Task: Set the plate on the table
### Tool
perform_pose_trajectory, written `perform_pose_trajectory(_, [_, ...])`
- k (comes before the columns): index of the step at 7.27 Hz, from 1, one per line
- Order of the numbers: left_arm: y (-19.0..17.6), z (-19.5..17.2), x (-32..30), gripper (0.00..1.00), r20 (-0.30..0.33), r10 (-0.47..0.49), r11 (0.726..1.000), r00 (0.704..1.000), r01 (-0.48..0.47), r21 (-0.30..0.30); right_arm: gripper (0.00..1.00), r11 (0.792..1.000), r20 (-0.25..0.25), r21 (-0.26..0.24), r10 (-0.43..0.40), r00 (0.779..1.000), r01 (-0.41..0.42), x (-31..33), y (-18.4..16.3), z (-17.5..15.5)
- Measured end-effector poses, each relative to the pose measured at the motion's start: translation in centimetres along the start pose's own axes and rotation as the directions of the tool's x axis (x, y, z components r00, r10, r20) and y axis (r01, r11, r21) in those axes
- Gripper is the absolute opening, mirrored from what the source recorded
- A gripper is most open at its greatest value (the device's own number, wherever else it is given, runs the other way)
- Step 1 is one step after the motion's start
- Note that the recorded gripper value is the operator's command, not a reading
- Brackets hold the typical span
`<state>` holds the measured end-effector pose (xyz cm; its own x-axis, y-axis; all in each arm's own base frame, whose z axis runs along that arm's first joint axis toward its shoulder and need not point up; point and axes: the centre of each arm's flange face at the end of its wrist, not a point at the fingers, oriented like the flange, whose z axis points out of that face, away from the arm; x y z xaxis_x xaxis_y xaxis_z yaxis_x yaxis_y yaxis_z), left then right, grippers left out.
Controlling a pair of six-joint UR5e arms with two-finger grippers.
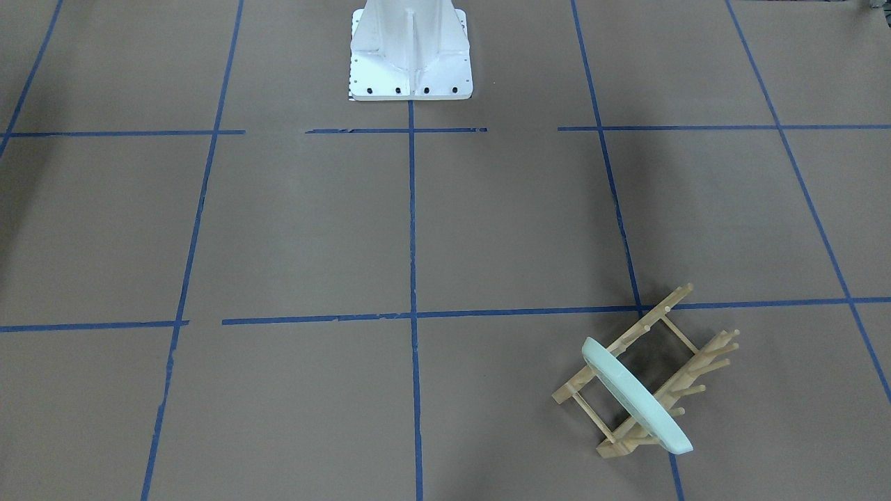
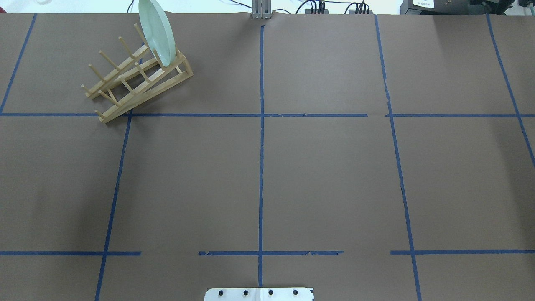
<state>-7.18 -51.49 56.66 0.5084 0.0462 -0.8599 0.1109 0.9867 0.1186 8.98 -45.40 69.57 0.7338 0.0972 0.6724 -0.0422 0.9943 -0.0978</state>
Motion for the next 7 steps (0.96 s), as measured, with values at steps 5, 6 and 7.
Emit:
perform_pose_trajectory(5, [-13.2, 8.7, 24.5, 1.0, -0.127, -0.185, 0.947, 0.974, 0.212, 0.242, 1.0, 1.0, 0.0, 0.0, 0.0, 1.0, 0.0, 0.0, 0.0, 0.0])
perform_pose_trajectory(6, [-14.2, 10.8, 27.5, 1.0, -0.21, -0.202, 0.898, 0.956, 0.267, 0.35, 1.0, 1.0, 0.0, 0.0, 0.0, 1.0, 0.0, 0.0, 0.0, 0.0])
perform_pose_trajectory(7, [-15.2, 12.4, 29.4, 1.0, -0.331, -0.246, 0.847, 0.911, 0.368, 0.384, 1.0, 1.0, 0.0, -0.001, 0.001, 1.0, -0.001, 0.0, 0.1, 0.0])
